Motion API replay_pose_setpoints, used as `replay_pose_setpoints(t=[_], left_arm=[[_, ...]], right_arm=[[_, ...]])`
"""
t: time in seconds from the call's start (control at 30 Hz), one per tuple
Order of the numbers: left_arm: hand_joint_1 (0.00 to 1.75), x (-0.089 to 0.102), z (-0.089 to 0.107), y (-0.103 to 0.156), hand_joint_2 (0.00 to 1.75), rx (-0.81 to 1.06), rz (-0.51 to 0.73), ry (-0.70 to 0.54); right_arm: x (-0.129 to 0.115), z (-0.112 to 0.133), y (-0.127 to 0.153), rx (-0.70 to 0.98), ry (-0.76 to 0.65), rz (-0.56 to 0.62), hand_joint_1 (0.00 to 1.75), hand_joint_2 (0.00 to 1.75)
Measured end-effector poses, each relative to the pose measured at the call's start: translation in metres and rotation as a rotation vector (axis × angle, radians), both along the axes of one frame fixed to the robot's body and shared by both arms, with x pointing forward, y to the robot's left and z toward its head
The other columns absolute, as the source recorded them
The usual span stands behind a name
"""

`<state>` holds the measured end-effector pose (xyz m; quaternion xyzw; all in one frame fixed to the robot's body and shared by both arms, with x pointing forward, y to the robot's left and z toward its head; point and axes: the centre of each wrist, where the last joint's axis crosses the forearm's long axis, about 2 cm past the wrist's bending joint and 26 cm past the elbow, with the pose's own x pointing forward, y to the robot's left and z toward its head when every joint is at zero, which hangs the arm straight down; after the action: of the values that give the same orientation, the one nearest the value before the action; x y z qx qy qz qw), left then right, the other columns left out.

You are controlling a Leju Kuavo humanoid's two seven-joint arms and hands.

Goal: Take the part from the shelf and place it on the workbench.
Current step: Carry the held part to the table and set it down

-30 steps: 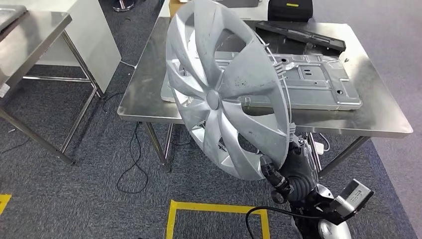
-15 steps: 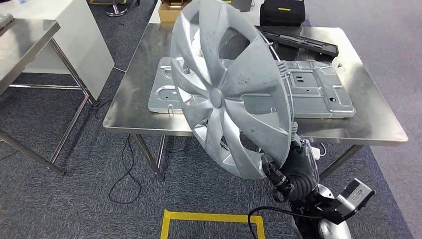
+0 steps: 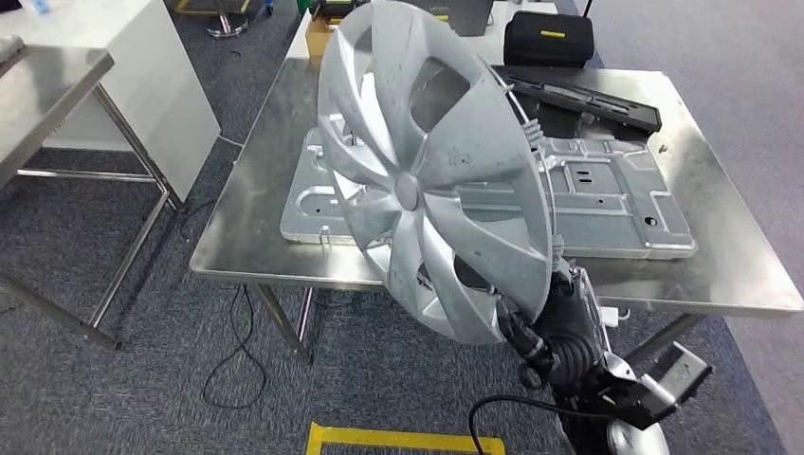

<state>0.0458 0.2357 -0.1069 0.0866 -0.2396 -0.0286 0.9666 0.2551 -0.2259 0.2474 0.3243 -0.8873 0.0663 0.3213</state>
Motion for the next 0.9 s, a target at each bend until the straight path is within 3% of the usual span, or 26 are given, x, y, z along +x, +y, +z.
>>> replay_pose_setpoints(t=[0.37, 0.53, 0.57, 0.63, 0.73, 0.8, 0.9], left_arm=[[0.00, 0.000, 0.000, 0.000, 1.75, -0.005, -0.007, -0.002], [0.00, 0.006, 0.001, 0.003, 1.75, -0.003, 0.023, 0.009], [0.00, 0.017, 0.002, 0.004, 1.75, -0.006, 0.057, 0.023], [0.00, 0.061, 0.010, 0.008, 1.75, -0.021, 0.137, 0.046], [0.00, 0.134, 0.033, 0.014, 1.75, -0.048, 0.194, -0.004], [0.00, 0.157, 0.043, 0.017, 1.75, -0.053, 0.211, -0.052], [0.00, 0.164, 0.046, 0.018, 1.75, -0.055, 0.227, -0.078]], right_arm=[[0.005, 0.000, -0.001, -0.058, 0.004, -0.037, 1.75, 1.75], [0.029, 0.006, -0.013, -0.246, -0.024, -0.208, 1.75, 1.75], [0.039, 0.010, -0.014, -0.317, -0.037, -0.262, 1.75, 1.75], [0.065, 0.024, -0.009, -0.525, -0.056, -0.436, 1.75, 1.75], [0.102, 0.044, 0.013, -0.942, -0.176, -0.924, 1.75, 1.75], [0.122, 0.045, 0.020, -1.193, -0.347, -1.178, 1.75, 1.75], [0.148, 0.037, 0.021, -1.446, -0.478, -1.281, 0.44, 0.44]])
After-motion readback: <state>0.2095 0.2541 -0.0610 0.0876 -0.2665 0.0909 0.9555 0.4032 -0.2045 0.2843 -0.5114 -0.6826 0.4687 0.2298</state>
